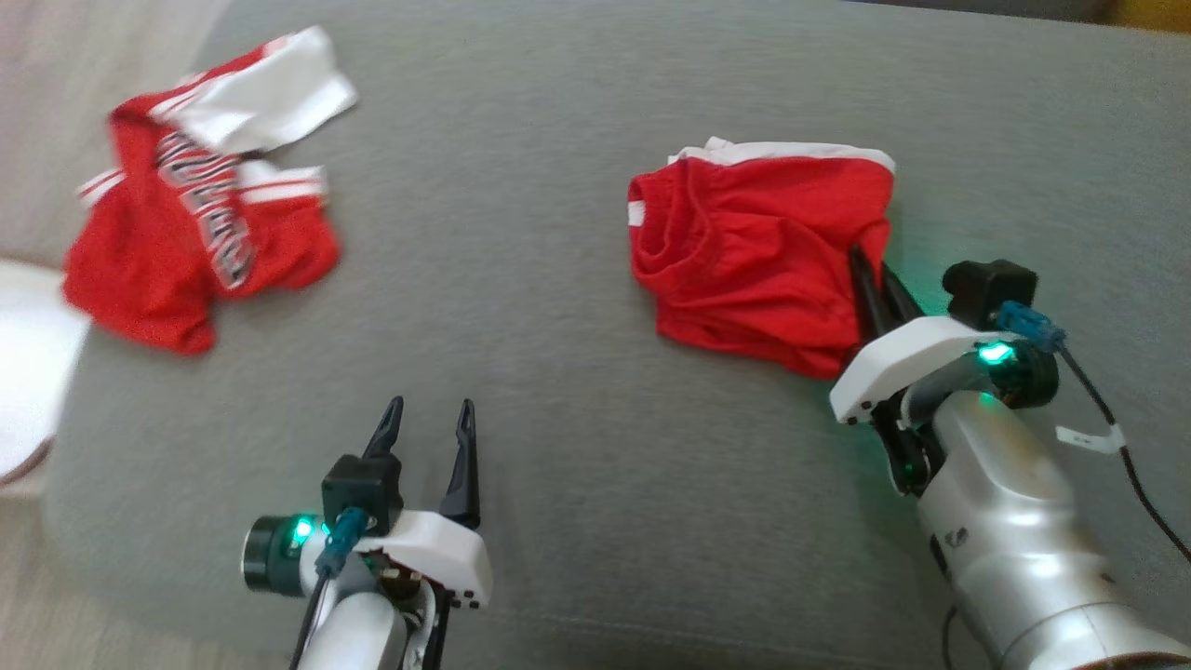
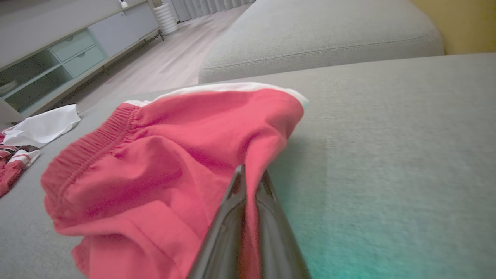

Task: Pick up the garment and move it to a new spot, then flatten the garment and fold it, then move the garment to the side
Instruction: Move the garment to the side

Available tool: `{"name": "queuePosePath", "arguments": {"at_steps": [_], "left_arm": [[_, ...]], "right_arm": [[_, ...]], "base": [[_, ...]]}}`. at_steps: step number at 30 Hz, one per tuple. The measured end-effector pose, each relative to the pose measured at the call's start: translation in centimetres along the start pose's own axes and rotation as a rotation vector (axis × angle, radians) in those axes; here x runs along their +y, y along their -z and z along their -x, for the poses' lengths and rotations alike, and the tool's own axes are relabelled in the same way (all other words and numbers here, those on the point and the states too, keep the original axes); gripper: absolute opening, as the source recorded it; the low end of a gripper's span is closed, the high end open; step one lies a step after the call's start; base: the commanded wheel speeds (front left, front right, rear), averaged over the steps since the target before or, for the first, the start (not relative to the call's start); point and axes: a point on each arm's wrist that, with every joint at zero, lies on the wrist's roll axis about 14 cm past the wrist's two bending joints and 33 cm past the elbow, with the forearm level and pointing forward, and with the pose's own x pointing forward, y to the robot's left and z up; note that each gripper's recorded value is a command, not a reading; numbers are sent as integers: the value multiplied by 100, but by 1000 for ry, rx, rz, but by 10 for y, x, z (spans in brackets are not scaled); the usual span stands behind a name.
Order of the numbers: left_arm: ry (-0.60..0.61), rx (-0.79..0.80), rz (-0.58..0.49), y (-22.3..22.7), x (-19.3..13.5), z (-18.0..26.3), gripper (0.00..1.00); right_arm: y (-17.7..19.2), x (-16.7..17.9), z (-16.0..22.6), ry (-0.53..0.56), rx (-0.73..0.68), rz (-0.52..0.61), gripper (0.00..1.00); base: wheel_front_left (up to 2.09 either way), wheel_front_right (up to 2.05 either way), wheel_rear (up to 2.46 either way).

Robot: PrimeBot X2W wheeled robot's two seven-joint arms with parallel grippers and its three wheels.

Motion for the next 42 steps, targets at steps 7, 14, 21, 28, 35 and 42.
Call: {"name": "queuePosePath", "arguments": {"at_steps": [7,14,21,28,35,42], "left_arm": [[174,-43,-14,-15,-55,-26,100],[389,-103,-30,-37,-131,-52,100],[605,-69,-45,-22,-203,-48,100],[693,-38,-37,-8,-229,-49,100],[586,-6,-47,4,-188,-58,100],[488,20,-48,14,-152,-66,100]], "right_arm": [[-10,-49,40,123,-40,6,0],[-7,-108,100,300,-61,-9,0],[-1,-157,158,472,-65,-8,0],[-9,-211,177,577,23,150,0],[-53,-284,186,695,79,322,0],[-67,-322,188,776,111,353,10]], "base": [[0,0,0],[0,0,0],[0,0,0],[0,0,0],[0,0,0],[0,0,0]]}}
